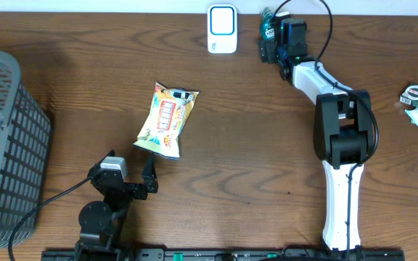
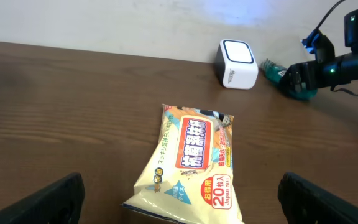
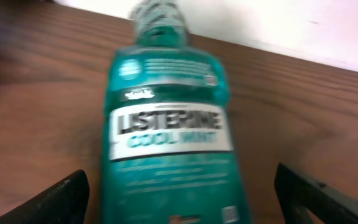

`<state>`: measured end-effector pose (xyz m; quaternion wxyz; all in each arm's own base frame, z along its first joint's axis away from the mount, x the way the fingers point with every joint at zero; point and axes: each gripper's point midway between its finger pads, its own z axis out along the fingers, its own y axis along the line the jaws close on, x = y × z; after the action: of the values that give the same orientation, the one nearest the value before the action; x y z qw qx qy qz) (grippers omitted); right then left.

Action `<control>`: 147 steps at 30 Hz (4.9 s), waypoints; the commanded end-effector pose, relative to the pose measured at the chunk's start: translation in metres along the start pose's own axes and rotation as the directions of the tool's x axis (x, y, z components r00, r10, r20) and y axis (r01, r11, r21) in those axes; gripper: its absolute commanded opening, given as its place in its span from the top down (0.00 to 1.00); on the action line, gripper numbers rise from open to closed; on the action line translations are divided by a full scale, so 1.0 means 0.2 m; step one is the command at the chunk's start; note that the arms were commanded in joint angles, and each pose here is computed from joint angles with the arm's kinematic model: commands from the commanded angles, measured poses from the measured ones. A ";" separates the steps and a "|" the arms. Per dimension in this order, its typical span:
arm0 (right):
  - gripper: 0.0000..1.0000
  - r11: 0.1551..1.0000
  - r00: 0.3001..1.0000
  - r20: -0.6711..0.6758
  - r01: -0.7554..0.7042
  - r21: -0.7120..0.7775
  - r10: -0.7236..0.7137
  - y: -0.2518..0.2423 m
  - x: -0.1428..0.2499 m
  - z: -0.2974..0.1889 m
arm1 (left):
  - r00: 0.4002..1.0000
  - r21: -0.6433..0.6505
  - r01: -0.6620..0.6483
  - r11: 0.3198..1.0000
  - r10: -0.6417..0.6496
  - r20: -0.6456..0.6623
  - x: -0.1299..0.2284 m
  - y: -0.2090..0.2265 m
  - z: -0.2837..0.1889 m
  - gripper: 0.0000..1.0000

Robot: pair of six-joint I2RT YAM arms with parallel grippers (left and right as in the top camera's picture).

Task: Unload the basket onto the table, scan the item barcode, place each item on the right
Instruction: 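Hold the Listerine bottle in front of the scanner window, then carry the Listerine bottle to the right edge and release it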

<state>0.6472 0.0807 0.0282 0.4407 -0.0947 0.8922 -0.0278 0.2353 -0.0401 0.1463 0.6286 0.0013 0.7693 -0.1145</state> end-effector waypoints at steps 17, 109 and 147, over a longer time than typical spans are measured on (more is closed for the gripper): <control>0.09 0.985 0.746 -0.657 -0.168 -0.028 0.109 0.14 0.78 -0.28 | 0.999 -0.004 -0.007 1.000 0.007 -0.037 0.06 0.01 0.01 0.02; 0.99 0.676 0.827 -0.437 -0.097 -0.730 -0.354 0.29 0.29 -1.07 | 0.999 -0.004 -0.007 1.000 0.007 -0.037 0.06 0.01 0.01 0.02; 0.97 0.667 0.602 -0.489 -0.099 0.739 0.631 -1.53 0.76 -1.20 | 0.999 -0.004 -0.007 1.000 0.006 -0.037 0.06 0.01 0.01 0.02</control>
<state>0.4143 -0.2470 0.0869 0.0518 0.2805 0.9211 -0.2650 0.2353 -0.0401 0.1463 0.6286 0.0012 0.7693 -0.1146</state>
